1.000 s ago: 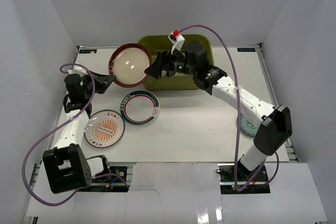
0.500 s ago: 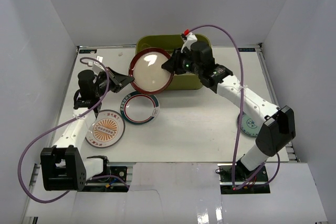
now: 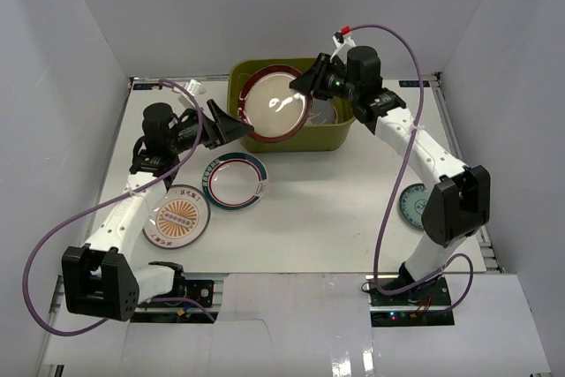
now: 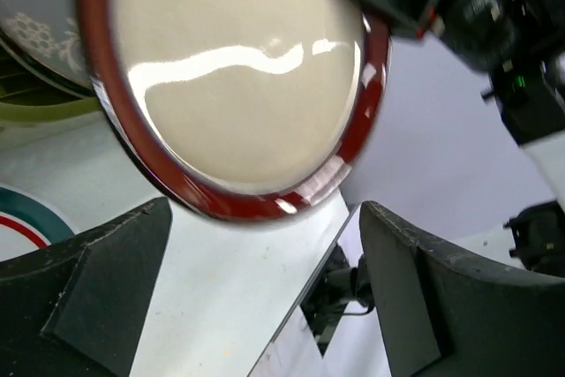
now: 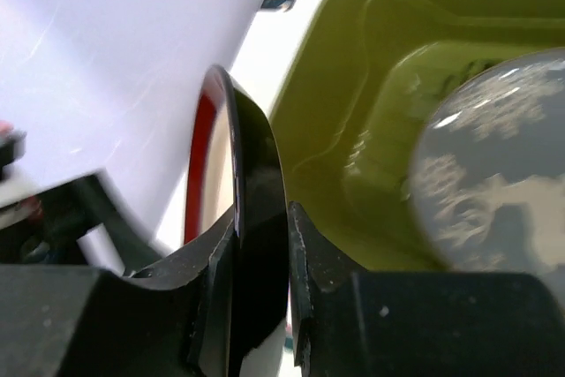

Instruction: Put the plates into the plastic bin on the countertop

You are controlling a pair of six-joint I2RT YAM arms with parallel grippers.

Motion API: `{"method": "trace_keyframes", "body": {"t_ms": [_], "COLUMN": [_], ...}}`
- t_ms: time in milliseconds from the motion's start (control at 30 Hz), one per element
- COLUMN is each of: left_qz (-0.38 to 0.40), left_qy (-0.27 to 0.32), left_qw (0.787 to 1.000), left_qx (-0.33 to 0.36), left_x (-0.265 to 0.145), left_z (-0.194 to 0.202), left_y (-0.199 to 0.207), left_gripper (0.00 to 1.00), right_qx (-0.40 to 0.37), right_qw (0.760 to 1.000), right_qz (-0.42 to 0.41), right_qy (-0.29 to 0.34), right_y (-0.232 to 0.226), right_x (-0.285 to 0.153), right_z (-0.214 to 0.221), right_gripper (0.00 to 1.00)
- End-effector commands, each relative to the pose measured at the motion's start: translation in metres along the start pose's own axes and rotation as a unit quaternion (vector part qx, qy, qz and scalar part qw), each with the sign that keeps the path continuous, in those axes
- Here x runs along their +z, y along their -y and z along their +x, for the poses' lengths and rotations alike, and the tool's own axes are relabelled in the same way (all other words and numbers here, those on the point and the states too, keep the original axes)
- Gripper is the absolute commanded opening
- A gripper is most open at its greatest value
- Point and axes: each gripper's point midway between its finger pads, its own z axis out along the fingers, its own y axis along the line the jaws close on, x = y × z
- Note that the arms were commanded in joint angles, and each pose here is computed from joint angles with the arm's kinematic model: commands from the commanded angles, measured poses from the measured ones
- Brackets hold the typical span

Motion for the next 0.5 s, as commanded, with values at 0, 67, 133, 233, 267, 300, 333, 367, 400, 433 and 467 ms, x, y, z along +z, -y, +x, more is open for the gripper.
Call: {"method": "trace_keyframes", "body": {"t_ms": [0,67,133,233,267,300,333,367,400,433,467], "left_qz": [0.020,-0.011,-0.044,-0.076,-0.082,-0.082,-0.079,-0.078,-0.078,-0.079,-0.081], "left_qy": [-0.030,-0.042,-0.037,-0.041,-0.045,-0.047,-0.054,-0.057,-0.058,-0.059,-0.061], "left_qw": [0.996,0.993,0.991,0.986,0.985,0.984,0.984,0.983,0.983,0.983,0.983], "left_qx": [0.087,0.109,0.121,0.141,0.146,0.150,0.152,0.155,0.155,0.154,0.153], "left_x": [-0.006,-0.004,-0.001,0.001,0.002,0.003,0.005,0.006,0.007,0.008,0.008], "left_z": [0.009,0.018,0.020,0.026,0.029,0.031,0.035,0.037,0.038,0.038,0.039], "left_y": [0.032,0.021,0.011,-0.001,-0.004,-0.005,-0.004,-0.004,-0.004,-0.006,-0.007], "left_gripper": [0.98,0.98,0.98,0.98,0.98,0.98,0.98,0.98,0.98,0.98,0.98], "right_qx": [-0.008,-0.003,0.005,0.011,0.015,0.015,0.016,0.024,0.022,0.025,0.027], "right_qw": [0.993,0.992,0.992,0.991,0.990,0.990,0.990,0.990,0.990,0.991,0.991], "right_qz": [0.030,0.032,0.056,0.078,0.087,0.091,0.092,0.101,0.096,0.096,0.099], "right_qy": [0.113,0.123,0.115,0.109,0.107,0.106,0.103,0.096,0.099,0.095,0.090], "right_y": [0.034,0.041,0.069,0.099,0.113,0.119,0.125,0.141,0.139,0.143,0.150], "right_x": [0.007,0.012,0.026,0.042,0.049,0.053,0.056,0.064,0.066,0.070,0.076], "right_z": [-0.082,-0.096,-0.093,-0.092,-0.091,-0.091,-0.091,-0.086,-0.093,-0.091,-0.088], "right_gripper": [0.08,0.08,0.08,0.08,0.08,0.08,0.08,0.08,0.08,0.08,0.08]}}
